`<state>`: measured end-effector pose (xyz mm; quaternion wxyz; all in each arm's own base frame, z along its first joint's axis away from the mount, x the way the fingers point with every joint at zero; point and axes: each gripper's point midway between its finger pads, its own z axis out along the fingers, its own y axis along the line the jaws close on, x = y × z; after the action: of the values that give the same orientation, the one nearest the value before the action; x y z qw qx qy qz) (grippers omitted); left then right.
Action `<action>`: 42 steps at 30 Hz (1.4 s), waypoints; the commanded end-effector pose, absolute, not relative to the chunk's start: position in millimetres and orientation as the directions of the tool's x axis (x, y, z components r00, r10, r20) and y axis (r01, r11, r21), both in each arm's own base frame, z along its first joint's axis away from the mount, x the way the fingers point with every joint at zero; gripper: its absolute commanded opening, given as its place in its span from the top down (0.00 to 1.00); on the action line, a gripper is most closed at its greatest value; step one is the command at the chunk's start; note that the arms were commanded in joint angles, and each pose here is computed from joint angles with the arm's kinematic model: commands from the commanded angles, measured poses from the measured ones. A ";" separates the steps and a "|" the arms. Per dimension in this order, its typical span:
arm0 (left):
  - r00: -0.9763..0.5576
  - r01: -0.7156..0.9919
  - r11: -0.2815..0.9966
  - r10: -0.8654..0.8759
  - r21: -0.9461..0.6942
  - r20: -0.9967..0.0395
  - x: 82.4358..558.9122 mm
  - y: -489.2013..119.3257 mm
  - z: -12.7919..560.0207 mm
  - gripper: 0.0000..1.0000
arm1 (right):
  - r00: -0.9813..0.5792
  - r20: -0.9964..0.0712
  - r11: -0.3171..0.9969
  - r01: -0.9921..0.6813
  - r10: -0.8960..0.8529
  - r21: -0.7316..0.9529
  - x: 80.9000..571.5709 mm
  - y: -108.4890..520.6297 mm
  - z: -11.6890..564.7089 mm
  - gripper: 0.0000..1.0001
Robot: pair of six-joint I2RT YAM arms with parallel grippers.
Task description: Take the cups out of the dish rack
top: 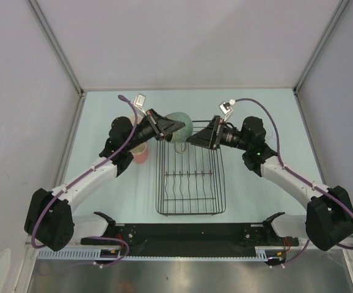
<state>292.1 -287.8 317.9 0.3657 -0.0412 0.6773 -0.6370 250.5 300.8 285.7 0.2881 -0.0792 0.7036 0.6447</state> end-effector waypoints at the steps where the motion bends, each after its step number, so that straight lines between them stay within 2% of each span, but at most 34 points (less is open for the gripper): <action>1: -0.603 0.564 0.168 -0.585 -0.809 -0.542 289.0 -274.7 374.6 1.00 | -0.733 -0.611 0.169 -0.590 0.298 0.790 256.2 289.2 324.2 0.00; 5: -0.581 0.541 0.273 -0.563 -0.796 -0.588 299.3 -272.0 376.3 1.00 | -0.724 -0.613 0.308 -0.533 0.316 0.788 270.7 278.3 307.1 0.00; 6: -0.574 0.540 0.298 -0.553 -0.787 -0.603 301.1 -271.7 377.1 1.00 | -0.691 -0.646 0.366 -0.539 0.324 0.759 278.9 273.8 304.2 0.00; 11: -0.551 0.436 0.548 -0.465 -0.714 -0.693 324.4 -256.3 361.8 1.00 | -0.657 -0.678 0.587 -0.419 0.331 0.693 300.9 249.1 281.5 0.00; 15: -0.549 0.365 0.712 -0.355 -0.600 -0.756 348.3 -244.7 335.4 1.00 | -0.635 -0.700 0.666 -0.370 0.327 0.647 309.7 236.1 273.0 0.00; 21: -0.559 0.247 0.866 -0.239 -0.434 -0.794 375.3 -221.1 321.9 1.00 | -0.628 -0.714 0.706 -0.350 0.311 0.616 313.6 230.1 270.5 0.01; 32: -0.561 0.123 0.956 -0.155 -0.267 -0.813 419.4 -204.8 310.1 1.00 | -0.617 -0.732 0.749 -0.331 0.288 0.573 318.5 221.4 264.8 0.01; 37: -0.532 0.068 0.971 -0.158 -0.229 -0.832 412.6 -186.0 319.0 0.99 | -0.622 -0.732 0.760 -0.324 0.278 0.563 321.5 221.5 259.8 0.01; 42: -0.519 -0.043 0.987 -0.153 -0.154 -0.841 393.9 -139.8 321.2 1.00 | -0.627 -0.726 0.759 -0.317 0.282 0.569 324.2 223.0 252.8 0.02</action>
<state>401.7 -187.8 254.6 0.4009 -0.0226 0.9111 -0.0934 313.9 222.6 237.4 0.4054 -0.0057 0.8454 0.3477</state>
